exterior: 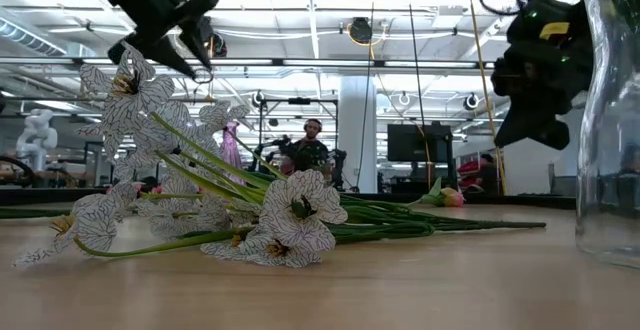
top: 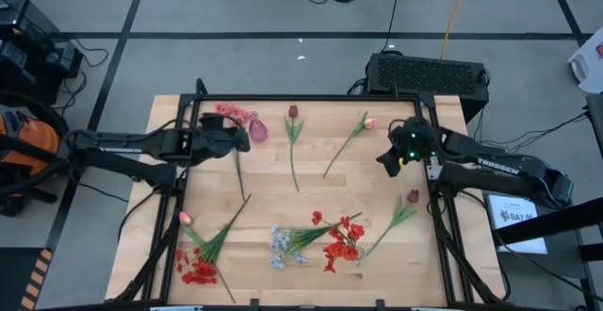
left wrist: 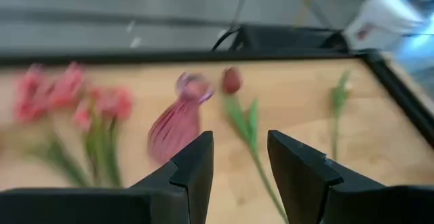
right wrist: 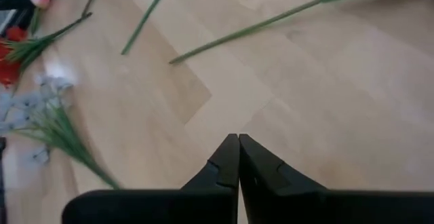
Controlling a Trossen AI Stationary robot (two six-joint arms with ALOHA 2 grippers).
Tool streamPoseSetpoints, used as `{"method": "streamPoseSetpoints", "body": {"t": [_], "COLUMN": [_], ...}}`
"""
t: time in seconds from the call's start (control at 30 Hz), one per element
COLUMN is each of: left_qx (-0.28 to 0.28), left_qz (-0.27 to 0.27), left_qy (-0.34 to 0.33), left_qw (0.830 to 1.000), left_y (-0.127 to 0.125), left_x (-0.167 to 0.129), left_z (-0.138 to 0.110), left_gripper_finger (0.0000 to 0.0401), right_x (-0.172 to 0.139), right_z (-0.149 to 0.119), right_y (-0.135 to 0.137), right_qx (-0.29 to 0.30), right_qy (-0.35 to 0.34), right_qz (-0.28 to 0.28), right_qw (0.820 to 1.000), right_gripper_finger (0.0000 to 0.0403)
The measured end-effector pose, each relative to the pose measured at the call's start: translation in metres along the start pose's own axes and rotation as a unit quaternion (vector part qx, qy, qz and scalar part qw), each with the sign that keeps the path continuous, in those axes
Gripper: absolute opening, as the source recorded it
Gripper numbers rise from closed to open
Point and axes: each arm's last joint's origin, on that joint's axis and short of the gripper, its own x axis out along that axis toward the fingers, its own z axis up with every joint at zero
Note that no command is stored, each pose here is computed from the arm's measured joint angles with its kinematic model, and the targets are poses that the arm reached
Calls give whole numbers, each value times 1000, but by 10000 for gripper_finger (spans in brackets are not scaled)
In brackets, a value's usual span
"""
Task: Sort flowers into vase by color
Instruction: Put the right red flowers into the transparent vase
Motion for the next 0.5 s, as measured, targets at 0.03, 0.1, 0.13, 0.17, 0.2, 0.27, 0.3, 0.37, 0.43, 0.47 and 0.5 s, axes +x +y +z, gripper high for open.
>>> {"method": "streamPoseSetpoints", "body": {"t": [0.03, 0.1, 0.13, 0.17, 0.2, 0.27, 0.3, 0.37, 0.43, 0.47, 0.5], "left_qx": [-17, -49, -62, -72, -76, -74, -71, -71, -71, -71, -69], "left_qz": [17, 44, 56, 67, 78, 103, 121, 156, 188, 199, 206], "left_qy": [13, 32, 42, 53, 66, 94, 103, 113, 125, 131, 136], "left_qw": [1000, 997, 996, 994, 992, 987, 985, 979, 972, 969, 967], "left_y": [1, 4, 6, 8, 9, 12, 14, 19, 24, 26, 28], "left_x": [2, 6, 9, 12, 15, 24, 29, 38, 48, 52, 57], "left_z": [-1, -4, -4, -5, -5, -7, -7, -7, -6, -5, -4], "left_gripper_finger": [147, 147, 147, 147, 147, 147, 147, 147, 147, 148, 148], "right_x": [2, 6, 8, 10, 11, 14, 15, 16, 16, 16, 16], "right_z": [1, 1, 1, 1, 1, 1, 1, 1, 1, 1, 1], "right_y": [-2, -5, -7, -8, -8, -9, -10, -10, -10, -10, -10], "right_qx": [-1, -1, 1, 4, 6, 11, 15, 18, 22, 27, 31], "right_qy": [4, 18, 24, 30, 35, 43, 46, 50, 50, 50, 49], "right_qz": [-3, -6, -9, -11, -14, -17, -18, -20, -20, -20, -20], "right_qw": [1000, 1000, 1000, 999, 999, 999, 999, 998, 998, 998, 998], "right_gripper_finger": [0, 0, 0, 0, 0, 0, 0, 0, 0, 0, 0]}}
